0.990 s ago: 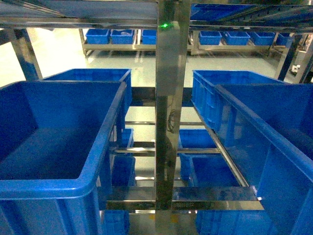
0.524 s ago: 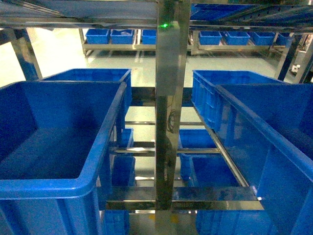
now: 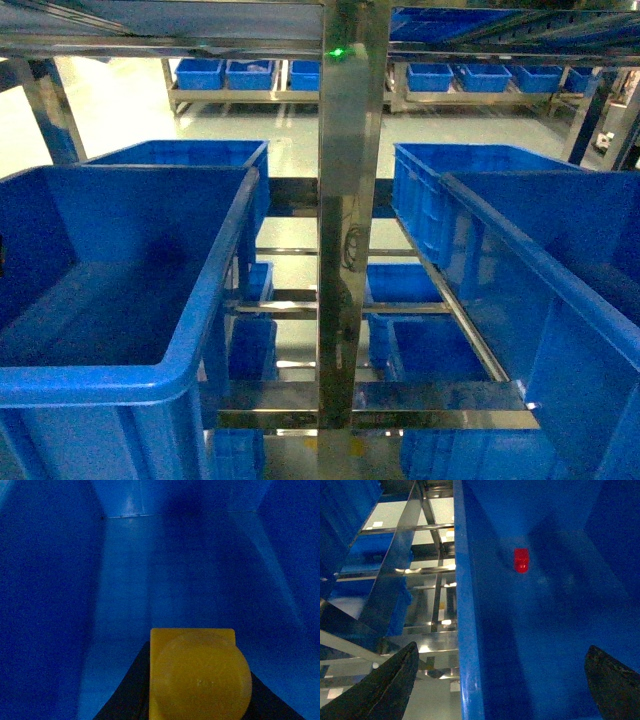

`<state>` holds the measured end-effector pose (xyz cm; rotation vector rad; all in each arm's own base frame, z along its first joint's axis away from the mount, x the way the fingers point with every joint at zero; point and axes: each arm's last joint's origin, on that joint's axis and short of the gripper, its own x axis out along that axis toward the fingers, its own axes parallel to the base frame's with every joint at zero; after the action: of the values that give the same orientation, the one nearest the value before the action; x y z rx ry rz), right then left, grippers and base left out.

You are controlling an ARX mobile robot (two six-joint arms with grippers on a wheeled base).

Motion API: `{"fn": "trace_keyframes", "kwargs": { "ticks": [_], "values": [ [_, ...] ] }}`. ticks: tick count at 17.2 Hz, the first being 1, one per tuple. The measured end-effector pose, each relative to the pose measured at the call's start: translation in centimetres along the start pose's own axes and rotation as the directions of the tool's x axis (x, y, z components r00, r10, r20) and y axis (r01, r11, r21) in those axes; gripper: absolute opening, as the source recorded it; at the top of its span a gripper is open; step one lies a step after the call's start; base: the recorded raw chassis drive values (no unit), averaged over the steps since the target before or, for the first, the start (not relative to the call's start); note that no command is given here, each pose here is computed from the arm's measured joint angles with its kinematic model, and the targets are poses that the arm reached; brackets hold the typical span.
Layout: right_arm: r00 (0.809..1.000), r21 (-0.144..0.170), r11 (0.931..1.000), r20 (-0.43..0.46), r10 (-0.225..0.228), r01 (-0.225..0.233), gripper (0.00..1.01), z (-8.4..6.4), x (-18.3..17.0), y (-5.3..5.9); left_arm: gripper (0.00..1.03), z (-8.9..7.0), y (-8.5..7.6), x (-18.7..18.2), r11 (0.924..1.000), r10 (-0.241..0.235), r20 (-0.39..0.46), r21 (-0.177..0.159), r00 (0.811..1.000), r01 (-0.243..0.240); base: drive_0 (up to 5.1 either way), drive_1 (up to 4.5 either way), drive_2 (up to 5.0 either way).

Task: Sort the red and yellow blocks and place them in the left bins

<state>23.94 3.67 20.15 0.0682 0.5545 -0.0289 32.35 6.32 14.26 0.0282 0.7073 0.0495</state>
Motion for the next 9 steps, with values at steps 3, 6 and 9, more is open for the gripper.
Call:
{"fn": "trace_keyframes", "kwargs": {
  "ticks": [3, 6, 9],
  "values": [
    [1.0, 0.0, 1.0, 0.0, 0.0, 0.0, 0.98, 0.0, 0.0, 0.0, 0.27, 0.3, 0.0, 1.2, 0.9996, -0.002, -0.001, 0.028, 1.0, 0.002, 0.0, 0.0, 0.0],
    [1.0, 0.0, 1.0, 0.0, 0.0, 0.0, 0.98, 0.0, 0.0, 0.0, 0.27, 1.1, 0.2, 2.4, 0.9992, -0.003, -0.005, 0.039, 1.0, 0.004, 0.0, 0.0, 0.0],
    [1.0, 0.0, 1.0, 0.0, 0.0, 0.0, 0.98, 0.0, 0.0, 0.0, 0.27, 1.5, 0.7, 4.1, 0.9988, -0.002, -0.021, 0.049, 1.0, 0.003, 0.0, 0.0, 0.0]
  ]
}}
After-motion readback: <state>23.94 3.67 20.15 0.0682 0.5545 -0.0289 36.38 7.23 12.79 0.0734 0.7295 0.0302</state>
